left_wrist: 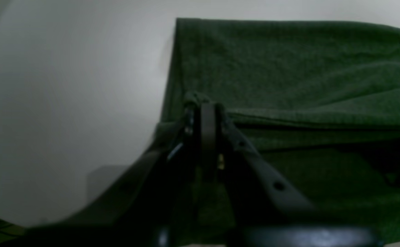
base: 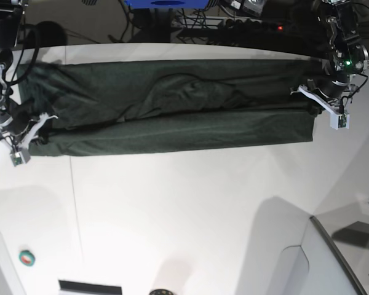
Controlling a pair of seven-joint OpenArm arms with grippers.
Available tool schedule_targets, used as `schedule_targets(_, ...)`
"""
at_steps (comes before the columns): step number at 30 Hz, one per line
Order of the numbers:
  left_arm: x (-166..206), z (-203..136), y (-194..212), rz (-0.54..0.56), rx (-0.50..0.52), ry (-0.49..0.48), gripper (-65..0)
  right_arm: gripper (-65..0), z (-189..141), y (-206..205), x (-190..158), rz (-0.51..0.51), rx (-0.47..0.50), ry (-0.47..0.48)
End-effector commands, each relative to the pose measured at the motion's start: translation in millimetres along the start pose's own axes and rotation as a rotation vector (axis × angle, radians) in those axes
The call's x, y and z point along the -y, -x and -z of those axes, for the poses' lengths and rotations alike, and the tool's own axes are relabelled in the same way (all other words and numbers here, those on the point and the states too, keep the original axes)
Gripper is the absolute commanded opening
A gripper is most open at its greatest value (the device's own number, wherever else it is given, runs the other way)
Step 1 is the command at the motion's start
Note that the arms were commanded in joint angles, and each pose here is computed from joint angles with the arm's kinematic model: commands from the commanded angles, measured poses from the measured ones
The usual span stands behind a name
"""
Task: Layout the t-shirt on the table in an organized manner, then fold the t-shirt properly
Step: 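Hold the folded edge with both grippers and smooth it flat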
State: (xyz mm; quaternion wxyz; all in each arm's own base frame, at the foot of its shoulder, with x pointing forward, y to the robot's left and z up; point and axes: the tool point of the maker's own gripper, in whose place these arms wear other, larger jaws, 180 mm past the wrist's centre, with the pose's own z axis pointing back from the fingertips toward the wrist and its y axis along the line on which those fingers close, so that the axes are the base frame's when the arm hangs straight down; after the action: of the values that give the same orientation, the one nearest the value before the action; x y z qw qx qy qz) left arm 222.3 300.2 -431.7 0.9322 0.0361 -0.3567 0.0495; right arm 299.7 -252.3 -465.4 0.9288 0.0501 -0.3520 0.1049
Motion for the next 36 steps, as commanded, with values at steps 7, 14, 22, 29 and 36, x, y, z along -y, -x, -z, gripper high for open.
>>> schedule_targets(7, -9, 3, 0, -0.008, 0.005, -0.014, -65.0, -64.4, -4, -6, 7, -0.010, 0.025, 0.011)
schedule_targets(14, 6, 10, 13, 0.006, 0.008, 0.026, -65.0, -64.4, -6, 2, 7, -0.005, 0.011, 0.012)
schedule_targets(22, 7, 11, 14, -0.002, 0.032, 0.026, -65.0, -64.4, -7, 2, 7, -0.006, 0.015, 0.013)
schedule_targets(29, 2, 9, 12, 0.000, 0.039, 0.016, -65.0, -64.4, -11, 0, 5, -0.019, 0.024, 0.013)
schedule_targets(36, 0, 11, 17, 0.090, 0.008, -0.019, -65.0, -63.2, -12, 3, 4, -0.023, 0.021, 0.012)
